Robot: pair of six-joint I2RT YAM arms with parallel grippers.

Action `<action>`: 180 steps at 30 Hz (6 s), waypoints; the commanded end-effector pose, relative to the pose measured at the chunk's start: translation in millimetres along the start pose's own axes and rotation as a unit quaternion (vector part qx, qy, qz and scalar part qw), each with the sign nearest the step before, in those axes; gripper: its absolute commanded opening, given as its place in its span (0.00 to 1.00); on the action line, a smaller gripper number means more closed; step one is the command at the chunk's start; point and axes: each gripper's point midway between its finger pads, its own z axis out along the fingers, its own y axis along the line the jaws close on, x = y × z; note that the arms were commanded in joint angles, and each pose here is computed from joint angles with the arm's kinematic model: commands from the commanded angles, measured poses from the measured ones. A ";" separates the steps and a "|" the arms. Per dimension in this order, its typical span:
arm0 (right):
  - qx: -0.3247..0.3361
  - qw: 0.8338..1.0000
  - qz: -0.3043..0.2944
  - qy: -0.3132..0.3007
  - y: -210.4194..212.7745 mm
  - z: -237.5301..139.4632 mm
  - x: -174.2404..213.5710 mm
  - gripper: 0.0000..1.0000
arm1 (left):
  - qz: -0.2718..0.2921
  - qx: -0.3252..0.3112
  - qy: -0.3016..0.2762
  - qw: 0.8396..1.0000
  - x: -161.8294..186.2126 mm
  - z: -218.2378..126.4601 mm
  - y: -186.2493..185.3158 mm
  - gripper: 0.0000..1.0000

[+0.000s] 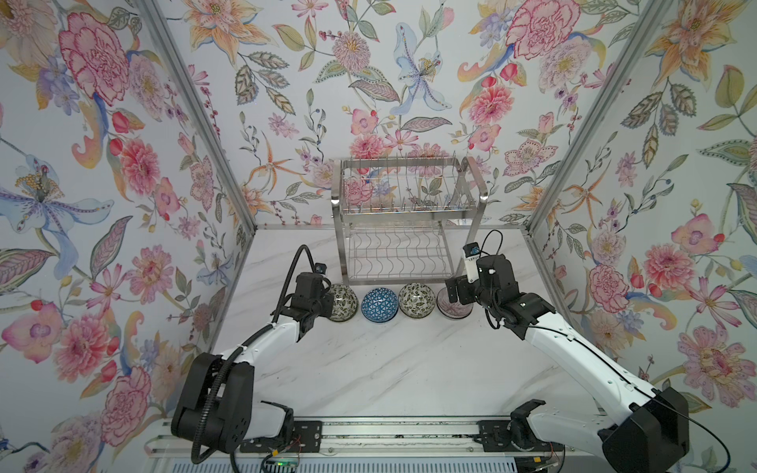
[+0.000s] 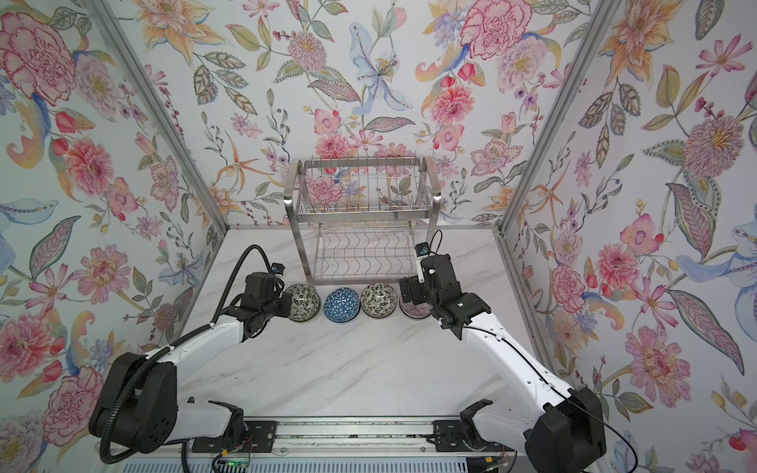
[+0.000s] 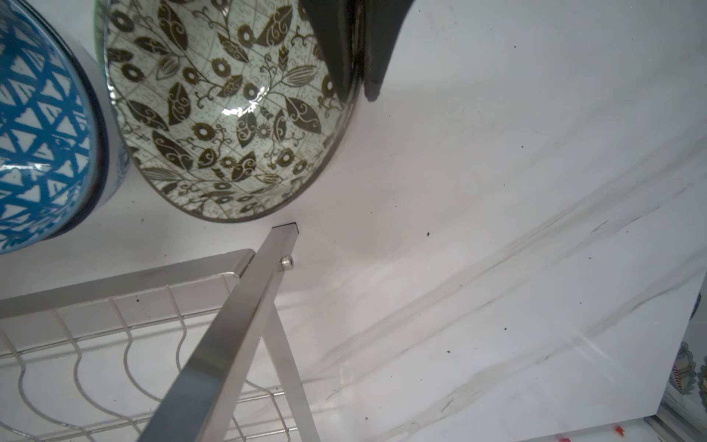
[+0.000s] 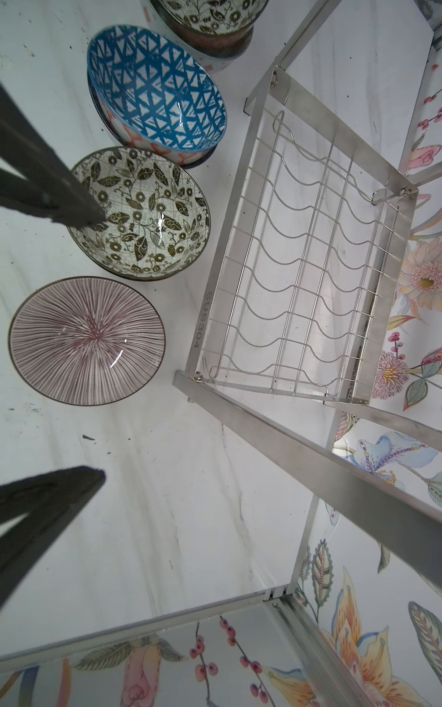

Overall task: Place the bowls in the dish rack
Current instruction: 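Grasp rim of pink-exterior leaf bowl with left gripper while right gripper hovers nearby, then lift the bowl with left gripper toward right gripper while right gripper approaches, then grasp the bowl rim with right gripper and open left gripper, then carry the bowl up to the upper rack with right gripper while left gripper draws back, then lower the bowl upright into an upper rack slot with right gripper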

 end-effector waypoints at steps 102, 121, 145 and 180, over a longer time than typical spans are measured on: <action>0.011 0.999 0.016 -0.025 77.3 58.3 -14.9 0.00 | 0.050 0.108 -0.139 0.983 -99.8 -90.3 -77.7 0.99; 0.229 0.961 -0.148 -0.055 -1.3 78.8 -62.2 0.00 | 0.113 0.019 -0.083 0.990 -76.4 -88.9 -3.3 0.99; 0.390 0.870 -0.297 -0.050 1.1 159.6 -117.6 0.00 | 0.075 0.083 -0.107 0.988 -70.5 -82.6 -13.6 0.99; 0.448 0.846 -0.283 0.054 -54.0 289.4 -94.4 0.00 | 0.077 0.101 -0.111 0.986 -71.1 -86.8 -19.8 0.99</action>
